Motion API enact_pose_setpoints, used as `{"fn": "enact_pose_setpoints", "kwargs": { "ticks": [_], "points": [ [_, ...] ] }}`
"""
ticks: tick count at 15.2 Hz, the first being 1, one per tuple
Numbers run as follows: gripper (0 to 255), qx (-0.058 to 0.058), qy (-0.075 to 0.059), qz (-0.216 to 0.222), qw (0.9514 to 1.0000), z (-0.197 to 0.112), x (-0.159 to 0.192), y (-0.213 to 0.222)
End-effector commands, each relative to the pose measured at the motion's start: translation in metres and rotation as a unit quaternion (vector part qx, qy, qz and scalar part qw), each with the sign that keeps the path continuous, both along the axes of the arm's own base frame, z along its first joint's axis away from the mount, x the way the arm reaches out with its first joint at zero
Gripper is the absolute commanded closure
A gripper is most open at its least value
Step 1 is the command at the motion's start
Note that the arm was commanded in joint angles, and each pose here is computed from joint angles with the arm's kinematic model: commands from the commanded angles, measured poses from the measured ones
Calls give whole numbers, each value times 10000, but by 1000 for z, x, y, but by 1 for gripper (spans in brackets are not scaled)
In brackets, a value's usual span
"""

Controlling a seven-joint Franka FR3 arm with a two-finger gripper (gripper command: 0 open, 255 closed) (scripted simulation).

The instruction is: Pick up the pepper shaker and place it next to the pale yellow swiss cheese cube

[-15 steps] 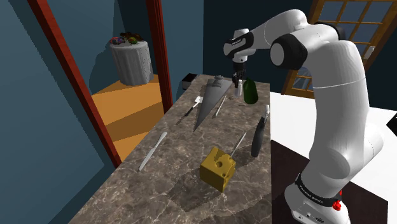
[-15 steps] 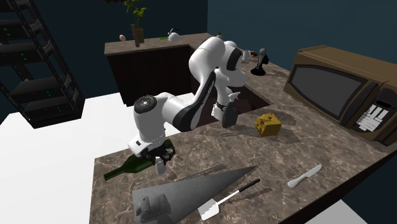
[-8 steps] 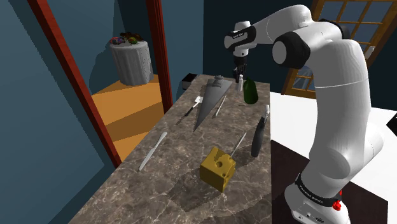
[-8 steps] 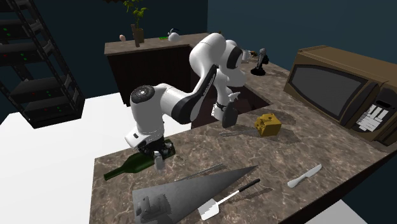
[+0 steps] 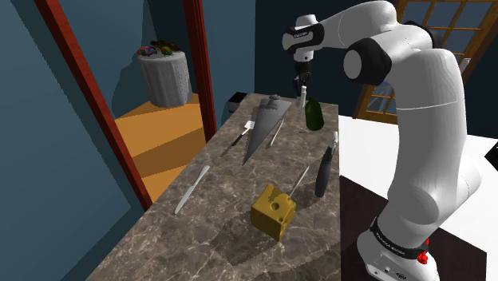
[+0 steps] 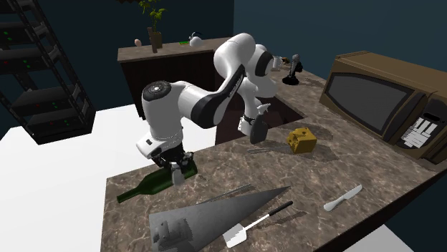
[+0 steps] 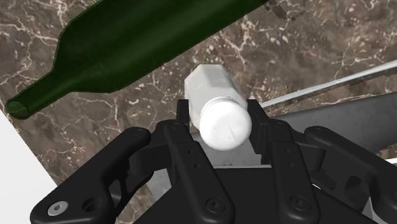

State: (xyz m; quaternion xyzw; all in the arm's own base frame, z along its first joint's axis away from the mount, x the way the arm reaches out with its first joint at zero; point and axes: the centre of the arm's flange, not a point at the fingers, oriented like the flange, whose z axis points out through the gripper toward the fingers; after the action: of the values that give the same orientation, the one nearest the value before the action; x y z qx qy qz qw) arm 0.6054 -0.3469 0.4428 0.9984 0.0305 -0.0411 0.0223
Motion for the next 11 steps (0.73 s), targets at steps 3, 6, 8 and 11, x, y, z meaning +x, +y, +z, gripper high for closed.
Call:
{"fn": "enact_pose_setpoints", "kwargs": {
  "ticks": [3, 6, 8, 11],
  "points": [
    [255, 1, 2, 0, 10000, 21, 0, 0],
    [255, 1, 2, 0, 10000, 36, 0, 0],
    [255, 1, 2, 0, 10000, 47, 0, 0],
    [255, 1, 2, 0, 10000, 63, 0, 0]
  ]
}}
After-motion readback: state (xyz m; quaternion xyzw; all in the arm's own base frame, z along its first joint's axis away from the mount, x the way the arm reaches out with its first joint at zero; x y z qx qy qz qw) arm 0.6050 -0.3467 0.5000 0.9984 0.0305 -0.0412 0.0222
